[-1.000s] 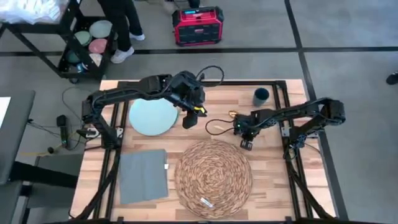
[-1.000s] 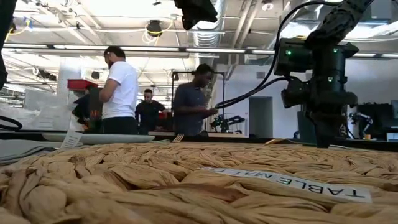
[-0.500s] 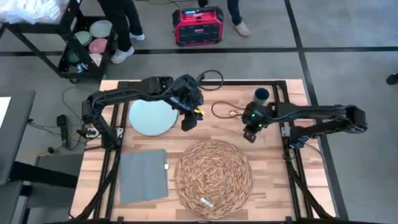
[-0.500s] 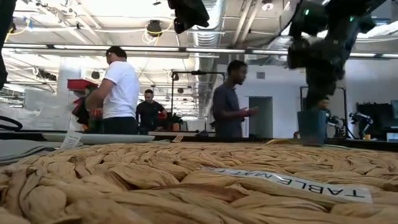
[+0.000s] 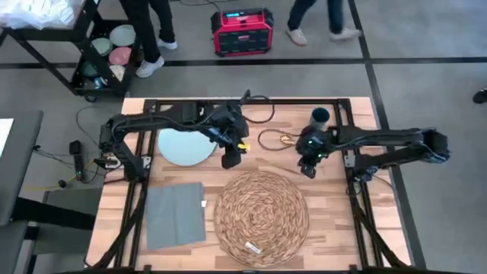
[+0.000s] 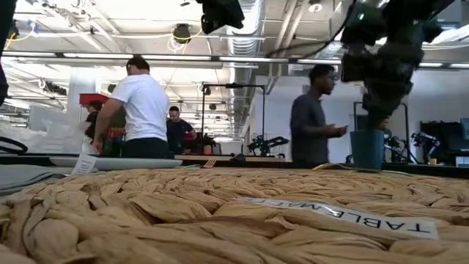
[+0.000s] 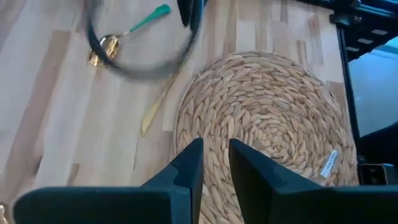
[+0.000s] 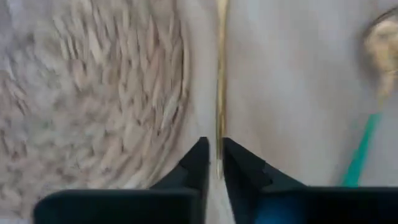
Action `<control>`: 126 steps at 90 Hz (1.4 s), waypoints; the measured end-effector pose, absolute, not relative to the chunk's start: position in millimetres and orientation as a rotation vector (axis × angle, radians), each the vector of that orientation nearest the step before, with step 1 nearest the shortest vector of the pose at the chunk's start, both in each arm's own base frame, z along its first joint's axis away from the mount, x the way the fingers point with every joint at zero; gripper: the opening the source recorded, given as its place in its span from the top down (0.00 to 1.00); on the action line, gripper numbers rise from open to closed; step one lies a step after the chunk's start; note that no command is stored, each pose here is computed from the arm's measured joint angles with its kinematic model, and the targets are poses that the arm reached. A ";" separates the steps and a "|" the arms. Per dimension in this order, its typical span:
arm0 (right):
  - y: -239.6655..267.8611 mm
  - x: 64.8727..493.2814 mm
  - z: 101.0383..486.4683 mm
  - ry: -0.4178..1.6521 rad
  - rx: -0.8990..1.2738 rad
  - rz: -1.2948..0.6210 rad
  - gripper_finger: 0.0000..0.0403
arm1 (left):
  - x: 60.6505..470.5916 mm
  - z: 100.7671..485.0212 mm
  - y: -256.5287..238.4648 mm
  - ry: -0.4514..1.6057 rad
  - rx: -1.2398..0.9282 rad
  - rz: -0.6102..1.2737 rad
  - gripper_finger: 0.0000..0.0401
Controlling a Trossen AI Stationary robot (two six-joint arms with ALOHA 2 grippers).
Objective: Set table place
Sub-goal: Put the gold knife on the brown woven placemat
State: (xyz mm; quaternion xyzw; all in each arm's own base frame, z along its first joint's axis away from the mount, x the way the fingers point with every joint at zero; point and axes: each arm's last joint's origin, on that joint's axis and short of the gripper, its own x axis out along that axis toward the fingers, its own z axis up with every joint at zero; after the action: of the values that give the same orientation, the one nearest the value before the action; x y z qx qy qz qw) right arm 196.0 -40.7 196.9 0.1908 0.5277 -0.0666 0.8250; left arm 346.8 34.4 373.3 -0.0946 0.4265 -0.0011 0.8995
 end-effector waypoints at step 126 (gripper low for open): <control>-76.4 152.4 243.6 0.762 0.607 -0.334 0.55 | 417.0 310.3 32.2 0.706 0.009 -0.092 0.85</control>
State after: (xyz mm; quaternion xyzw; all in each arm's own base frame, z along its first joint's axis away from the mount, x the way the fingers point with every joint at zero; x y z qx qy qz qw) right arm 152.4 -76.4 243.6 0.2905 0.3645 -0.1595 0.8702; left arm 417.0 32.2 310.3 0.0045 0.3456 -0.0450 0.9373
